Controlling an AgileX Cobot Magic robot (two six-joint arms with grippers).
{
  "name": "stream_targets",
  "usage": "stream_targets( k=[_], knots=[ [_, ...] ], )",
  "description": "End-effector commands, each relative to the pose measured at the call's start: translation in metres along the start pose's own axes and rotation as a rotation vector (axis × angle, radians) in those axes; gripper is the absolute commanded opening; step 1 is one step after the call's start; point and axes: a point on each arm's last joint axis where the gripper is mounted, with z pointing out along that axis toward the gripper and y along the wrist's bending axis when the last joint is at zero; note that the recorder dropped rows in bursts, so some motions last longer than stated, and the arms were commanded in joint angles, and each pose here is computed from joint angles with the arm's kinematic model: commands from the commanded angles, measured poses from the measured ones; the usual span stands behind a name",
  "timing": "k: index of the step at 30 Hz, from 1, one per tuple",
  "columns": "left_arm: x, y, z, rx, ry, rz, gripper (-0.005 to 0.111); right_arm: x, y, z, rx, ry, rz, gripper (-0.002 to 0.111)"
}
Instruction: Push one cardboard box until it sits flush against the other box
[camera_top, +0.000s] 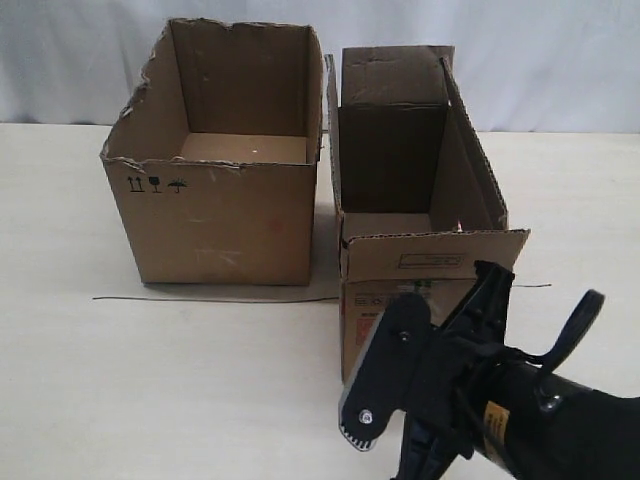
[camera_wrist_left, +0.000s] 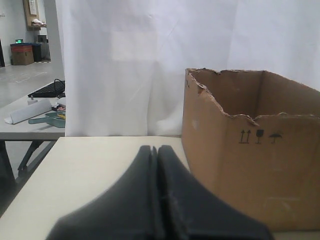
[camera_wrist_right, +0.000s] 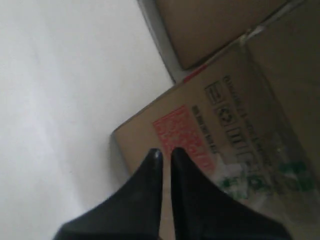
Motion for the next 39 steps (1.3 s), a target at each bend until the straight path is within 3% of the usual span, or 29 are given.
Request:
stream_targets(
  k=[1,15,25,39],
  knots=[
    [0.000,0.000,0.000,-0.002,-0.012,-0.003,0.000,-0.006,-0.004,0.007,0.071,-0.050,0.028,0.005],
    [0.000,0.000,0.000,-0.002,-0.008,-0.005,0.000,-0.018,-0.008,0.039,0.210,0.022,0.056,0.005],
    [0.000,0.000,0.000,-0.002,-0.010,-0.004,0.000,-0.013,-0.059,0.062,0.239,0.072,0.218,0.005],
    [0.000,0.000,0.000,-0.002,-0.010,-0.004,0.000,-0.019,-0.091,0.095,0.239,0.101,0.221,0.005]
  ],
)
